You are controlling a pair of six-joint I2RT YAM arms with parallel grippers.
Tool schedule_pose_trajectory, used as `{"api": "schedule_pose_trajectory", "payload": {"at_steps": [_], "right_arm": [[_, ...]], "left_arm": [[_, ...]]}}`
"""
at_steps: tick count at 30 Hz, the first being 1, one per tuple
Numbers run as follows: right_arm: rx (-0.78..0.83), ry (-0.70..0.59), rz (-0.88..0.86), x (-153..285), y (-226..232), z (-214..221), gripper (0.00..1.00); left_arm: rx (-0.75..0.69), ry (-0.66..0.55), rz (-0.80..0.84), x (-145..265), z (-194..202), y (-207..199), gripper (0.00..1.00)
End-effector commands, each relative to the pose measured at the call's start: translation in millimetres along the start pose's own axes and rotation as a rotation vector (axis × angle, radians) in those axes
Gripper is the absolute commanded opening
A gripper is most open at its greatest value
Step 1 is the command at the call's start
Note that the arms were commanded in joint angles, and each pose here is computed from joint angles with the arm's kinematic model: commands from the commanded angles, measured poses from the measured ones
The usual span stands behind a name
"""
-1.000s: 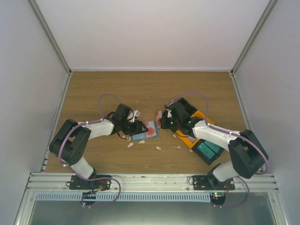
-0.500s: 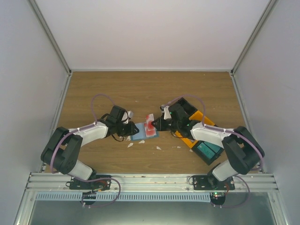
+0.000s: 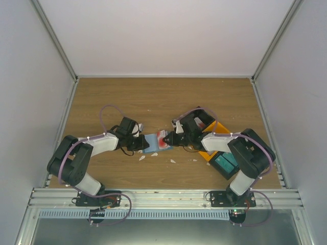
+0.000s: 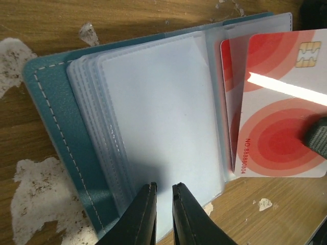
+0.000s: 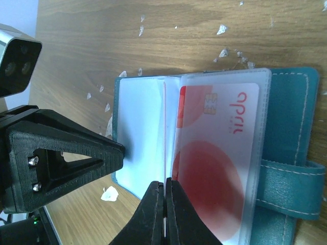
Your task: Put the credit cards into the card holder
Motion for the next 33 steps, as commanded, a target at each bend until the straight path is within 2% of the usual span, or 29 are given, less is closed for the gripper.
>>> {"api": "schedule_pose_trajectory", "payload": {"at_steps": [1,14,33], "right_arm": [[-0.006,0.012,-0.052,-5,5,2,0.01],[-0.021,0.041,-0.031,-21,-7,2,0.0],[-0.087,0.112,-0.098,-34,-13,17,0.0]], "left_arm": [[-0.003,0.001,-0.048,-4,6,15,0.14],[-0.018,0.005,-0.053,-1,10,16,0.14],[-0.014,0.012,-0.041,-3,13,17,0.14]]}}
Point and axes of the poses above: each gripper's point midway between its finger pads, its own x axis back along the fingers, its own y axis along the line the jaws close on, z = x × y, the point moved 2 cm from there along x, back along the fingers, and after that the axes turned 5 degrees about -x, right-handed, at the moved point
